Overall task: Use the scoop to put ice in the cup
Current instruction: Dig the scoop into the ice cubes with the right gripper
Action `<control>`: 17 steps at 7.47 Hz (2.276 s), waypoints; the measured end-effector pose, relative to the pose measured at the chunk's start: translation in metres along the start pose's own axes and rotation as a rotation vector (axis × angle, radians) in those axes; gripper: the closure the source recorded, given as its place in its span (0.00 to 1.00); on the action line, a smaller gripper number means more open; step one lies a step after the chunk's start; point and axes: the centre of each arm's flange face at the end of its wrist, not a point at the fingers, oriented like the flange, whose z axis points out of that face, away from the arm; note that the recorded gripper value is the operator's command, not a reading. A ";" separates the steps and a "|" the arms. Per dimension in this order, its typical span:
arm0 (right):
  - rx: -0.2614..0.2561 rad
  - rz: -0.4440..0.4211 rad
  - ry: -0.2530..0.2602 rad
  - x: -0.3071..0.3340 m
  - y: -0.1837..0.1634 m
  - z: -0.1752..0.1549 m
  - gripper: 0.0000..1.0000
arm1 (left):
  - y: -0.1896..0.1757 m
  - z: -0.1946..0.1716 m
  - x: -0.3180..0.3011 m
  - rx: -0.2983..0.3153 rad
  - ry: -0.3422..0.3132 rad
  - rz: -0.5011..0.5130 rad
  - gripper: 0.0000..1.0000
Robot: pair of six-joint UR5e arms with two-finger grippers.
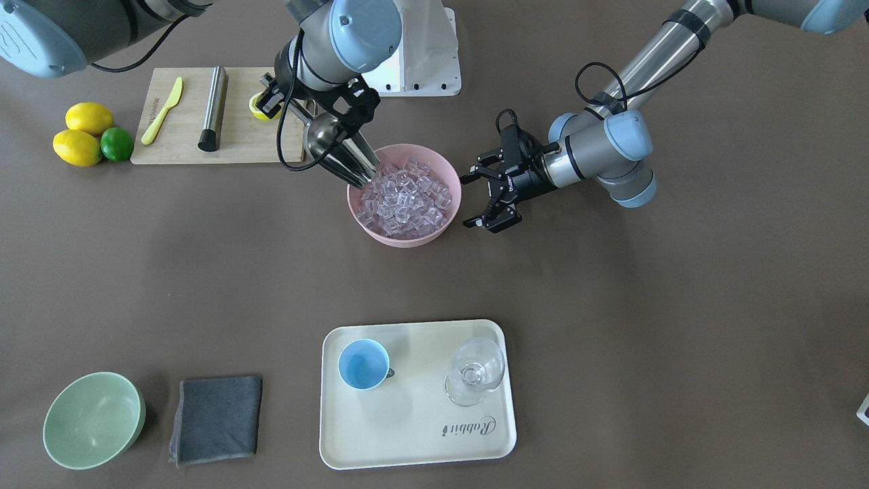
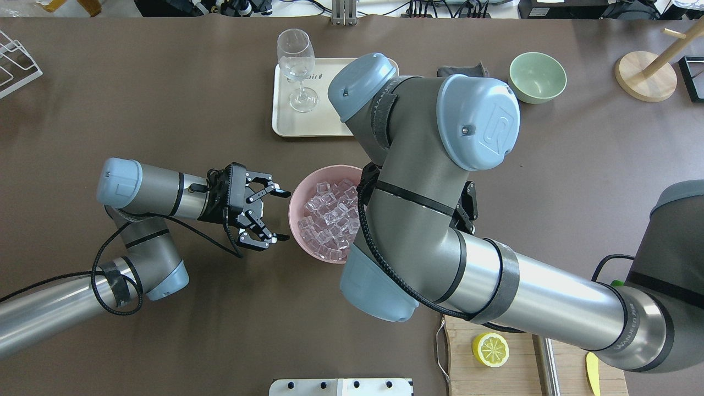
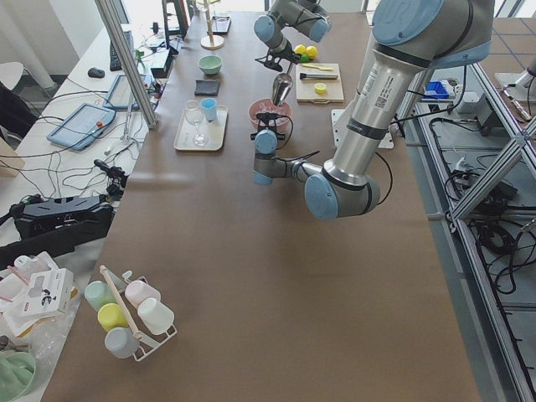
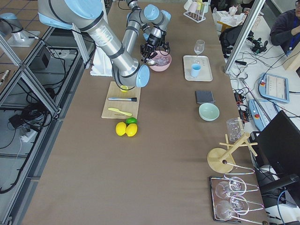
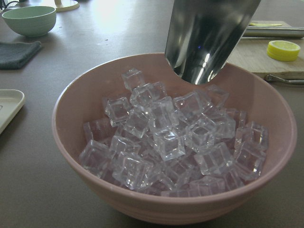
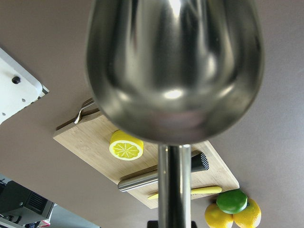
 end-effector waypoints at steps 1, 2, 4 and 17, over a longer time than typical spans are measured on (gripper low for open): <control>-0.008 0.005 -0.003 -0.001 -0.006 -0.003 1.00 | 0.000 0.000 0.000 0.001 -0.001 0.000 0.02; -0.022 0.011 -0.007 -0.001 -0.014 -0.004 1.00 | -0.001 0.000 0.000 0.002 -0.001 0.001 0.02; -0.050 0.016 -0.010 -0.005 -0.027 -0.002 1.00 | -0.001 0.000 0.000 0.002 -0.001 0.001 0.02; -0.004 0.029 0.004 -0.011 -0.084 -0.004 1.00 | 0.000 -0.002 -0.003 0.001 -0.014 0.000 0.02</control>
